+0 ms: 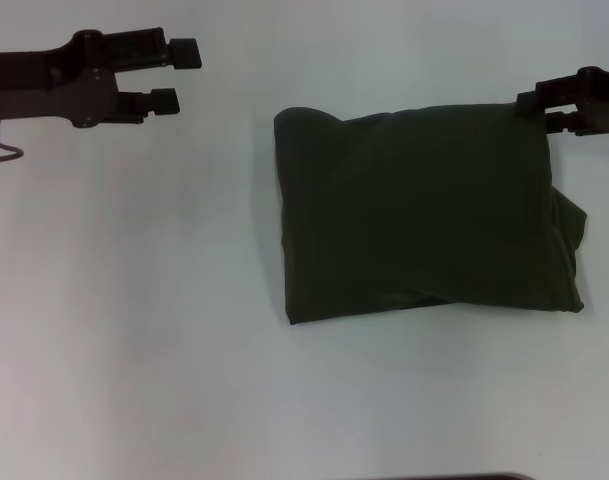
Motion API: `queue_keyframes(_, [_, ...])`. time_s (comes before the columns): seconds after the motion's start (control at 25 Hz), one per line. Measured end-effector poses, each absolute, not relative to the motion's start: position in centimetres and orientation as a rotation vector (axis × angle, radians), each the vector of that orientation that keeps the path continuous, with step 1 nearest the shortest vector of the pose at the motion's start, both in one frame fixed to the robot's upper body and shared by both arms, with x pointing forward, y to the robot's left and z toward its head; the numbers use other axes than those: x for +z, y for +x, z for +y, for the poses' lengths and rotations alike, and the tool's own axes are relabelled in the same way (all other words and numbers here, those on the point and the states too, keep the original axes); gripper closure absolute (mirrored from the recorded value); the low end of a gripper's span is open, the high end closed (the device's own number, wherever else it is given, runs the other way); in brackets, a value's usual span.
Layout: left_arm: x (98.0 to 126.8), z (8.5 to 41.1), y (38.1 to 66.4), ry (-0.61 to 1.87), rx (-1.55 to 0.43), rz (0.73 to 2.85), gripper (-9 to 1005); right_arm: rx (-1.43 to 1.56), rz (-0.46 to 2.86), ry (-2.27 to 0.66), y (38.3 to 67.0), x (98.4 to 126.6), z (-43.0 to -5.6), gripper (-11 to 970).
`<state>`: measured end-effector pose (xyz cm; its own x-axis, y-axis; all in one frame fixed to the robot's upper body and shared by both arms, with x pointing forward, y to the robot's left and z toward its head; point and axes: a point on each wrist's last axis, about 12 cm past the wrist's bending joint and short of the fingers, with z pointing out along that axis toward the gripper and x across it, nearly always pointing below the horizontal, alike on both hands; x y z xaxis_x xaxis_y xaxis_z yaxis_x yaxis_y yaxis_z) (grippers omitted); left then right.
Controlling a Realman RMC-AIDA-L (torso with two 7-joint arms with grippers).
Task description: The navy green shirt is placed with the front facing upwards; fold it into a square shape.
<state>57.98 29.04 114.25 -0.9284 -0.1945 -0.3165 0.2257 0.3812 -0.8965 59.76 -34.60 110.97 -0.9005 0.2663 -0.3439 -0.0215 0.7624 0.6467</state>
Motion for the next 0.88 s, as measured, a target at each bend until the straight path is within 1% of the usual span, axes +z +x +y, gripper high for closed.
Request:
queue_keyframes(0.12, [114.24, 28.99, 58.0, 0.028, -1.566, 2.275, 119, 0.938, 2.541, 0.19, 59.7, 110.87, -34.61, 355])
queue_keyframes(0.56, [114.09, 28.64, 58.01, 0.026, -1.574, 2.273, 118, 0.937, 2.545, 0.194, 59.5, 111.01, -34.98, 547])
queue_keyframes(0.8, [114.05, 28.58, 57.99, 0.027, -1.576, 2.274, 118, 0.932, 2.541, 0.2, 59.54, 111.04, -35.11, 786])
queue_keyframes(0.88, [114.04, 28.57, 57.98, 0.027, -1.576, 2.275, 118, 0.936, 2.535, 0.206, 59.52, 111.09, -35.22, 817])
